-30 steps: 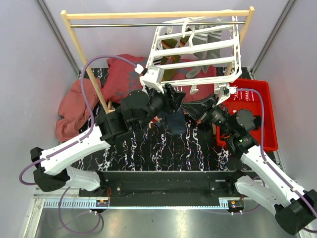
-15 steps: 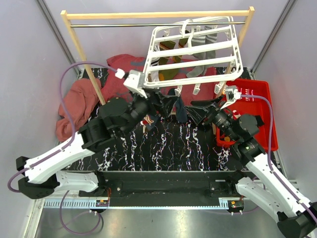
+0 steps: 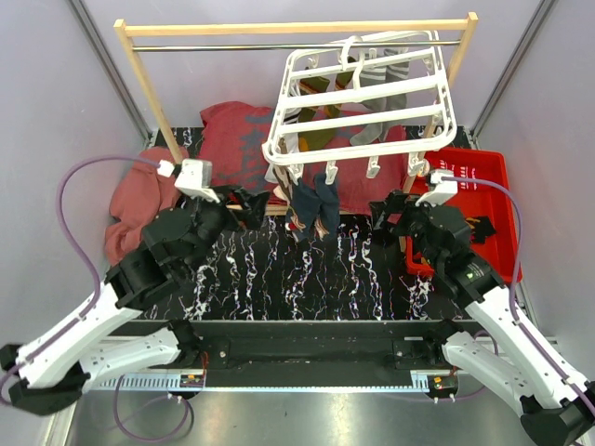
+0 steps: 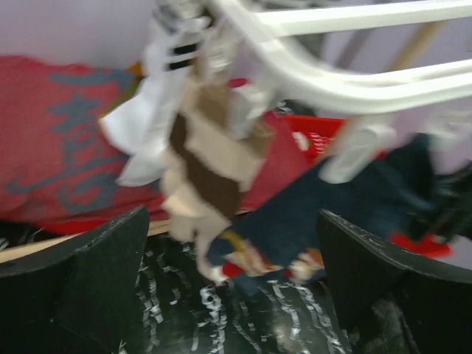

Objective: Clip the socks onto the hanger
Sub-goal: Reset both arms

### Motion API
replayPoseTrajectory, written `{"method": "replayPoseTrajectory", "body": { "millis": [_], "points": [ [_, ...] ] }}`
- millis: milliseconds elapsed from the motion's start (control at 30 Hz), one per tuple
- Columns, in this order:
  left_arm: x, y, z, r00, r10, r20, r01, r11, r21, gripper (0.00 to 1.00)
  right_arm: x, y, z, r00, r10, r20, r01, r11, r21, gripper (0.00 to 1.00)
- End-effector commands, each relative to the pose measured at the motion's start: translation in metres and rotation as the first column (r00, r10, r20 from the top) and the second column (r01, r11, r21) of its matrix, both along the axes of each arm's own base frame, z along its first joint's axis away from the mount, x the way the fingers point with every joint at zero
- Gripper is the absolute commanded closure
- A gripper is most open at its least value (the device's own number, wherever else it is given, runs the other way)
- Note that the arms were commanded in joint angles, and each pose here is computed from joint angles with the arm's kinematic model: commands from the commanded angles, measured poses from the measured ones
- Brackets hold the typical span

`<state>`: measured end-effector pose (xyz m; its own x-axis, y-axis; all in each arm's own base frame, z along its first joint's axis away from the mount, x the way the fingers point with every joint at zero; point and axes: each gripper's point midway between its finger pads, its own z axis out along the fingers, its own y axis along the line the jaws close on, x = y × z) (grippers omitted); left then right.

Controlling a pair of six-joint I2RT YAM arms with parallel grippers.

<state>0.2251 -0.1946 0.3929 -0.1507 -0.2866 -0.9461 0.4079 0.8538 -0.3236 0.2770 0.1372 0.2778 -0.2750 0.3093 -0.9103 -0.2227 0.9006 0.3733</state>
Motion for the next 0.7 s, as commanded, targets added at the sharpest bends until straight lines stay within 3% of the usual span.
{"method": "replayPoseTrajectory", "body": {
  "millis": [0, 133, 267, 667],
  "points": [
    [0.010, 0.040, -0.033, 0.992, 0.110, -0.066, -0.109, 0.994, 0.006, 0.01, -0.002, -0.061, -0.002, 0.952, -0.304, -0.045, 0.296, 0.947, -0.121, 0.00],
    [0.014, 0.078, -0.056, 0.970, 0.219, -0.104, -0.214, 0.975, 0.056, 0.01, -0.013, -0.107, 0.005, 0.861, -0.508, -0.032, 0.492, 0.848, -0.196, 0.00],
    [0.013, 0.119, -0.078, 0.924, 0.364, -0.119, -0.351, 0.929, 0.121, 0.01, -0.028, -0.138, 0.025, 0.787, -0.617, 0.011, 0.598, 0.759, -0.256, 0.00],
    [-0.043, 0.191, -0.041, 0.867, 0.498, 0.028, -0.499, 0.867, 0.018, 0.01, -0.058, -0.176, 0.091, 0.740, -0.659, 0.133, 0.658, 0.669, -0.346, 0.00]
  ]
}}
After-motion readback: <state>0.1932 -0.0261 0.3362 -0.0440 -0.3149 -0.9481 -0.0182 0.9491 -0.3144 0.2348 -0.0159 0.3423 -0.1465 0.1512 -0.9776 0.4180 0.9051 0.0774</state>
